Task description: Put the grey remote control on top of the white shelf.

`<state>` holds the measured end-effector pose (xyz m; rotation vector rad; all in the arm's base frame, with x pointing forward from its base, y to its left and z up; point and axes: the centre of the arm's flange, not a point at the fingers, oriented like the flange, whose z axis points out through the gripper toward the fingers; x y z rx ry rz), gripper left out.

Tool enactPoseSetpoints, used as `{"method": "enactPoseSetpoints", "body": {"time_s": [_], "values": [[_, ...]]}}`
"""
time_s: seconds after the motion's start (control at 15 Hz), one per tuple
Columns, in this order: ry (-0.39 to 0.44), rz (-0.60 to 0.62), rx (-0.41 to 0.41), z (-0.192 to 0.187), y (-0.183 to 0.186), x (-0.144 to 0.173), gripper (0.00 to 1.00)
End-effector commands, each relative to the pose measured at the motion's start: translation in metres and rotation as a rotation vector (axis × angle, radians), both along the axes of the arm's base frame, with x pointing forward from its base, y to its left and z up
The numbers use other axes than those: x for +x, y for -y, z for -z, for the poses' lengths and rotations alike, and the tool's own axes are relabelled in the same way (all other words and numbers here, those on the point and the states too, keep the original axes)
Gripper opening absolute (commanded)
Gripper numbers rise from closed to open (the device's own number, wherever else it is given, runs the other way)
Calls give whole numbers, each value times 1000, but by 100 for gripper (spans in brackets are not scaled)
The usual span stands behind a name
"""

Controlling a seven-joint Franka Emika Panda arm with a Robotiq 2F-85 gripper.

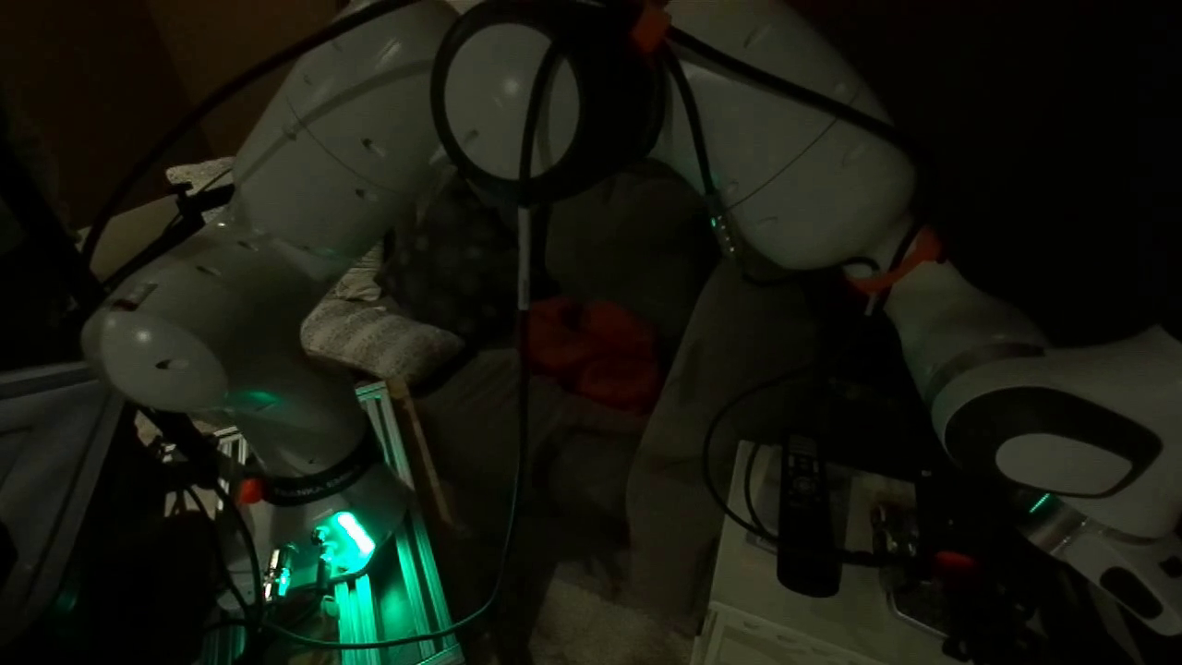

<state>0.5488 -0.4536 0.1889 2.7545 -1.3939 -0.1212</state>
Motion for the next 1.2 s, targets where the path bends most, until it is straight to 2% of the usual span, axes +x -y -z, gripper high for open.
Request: {"method": "enactPoseSetpoints", "body": {"time_s": [0.0, 0.47, 0.53, 0.67, 0.8, 1.13], "values": [[-2, -6, 14, 10, 4, 9, 29], [-25, -15, 25, 24, 1, 5, 29], [-29, -18, 23, 23, 1, 4, 74], [-21, -7, 20, 17, 3, 4, 86], [11, -2, 23, -7, 7, -2, 98], [97, -10, 63, -73, 35, -19, 100]]}}
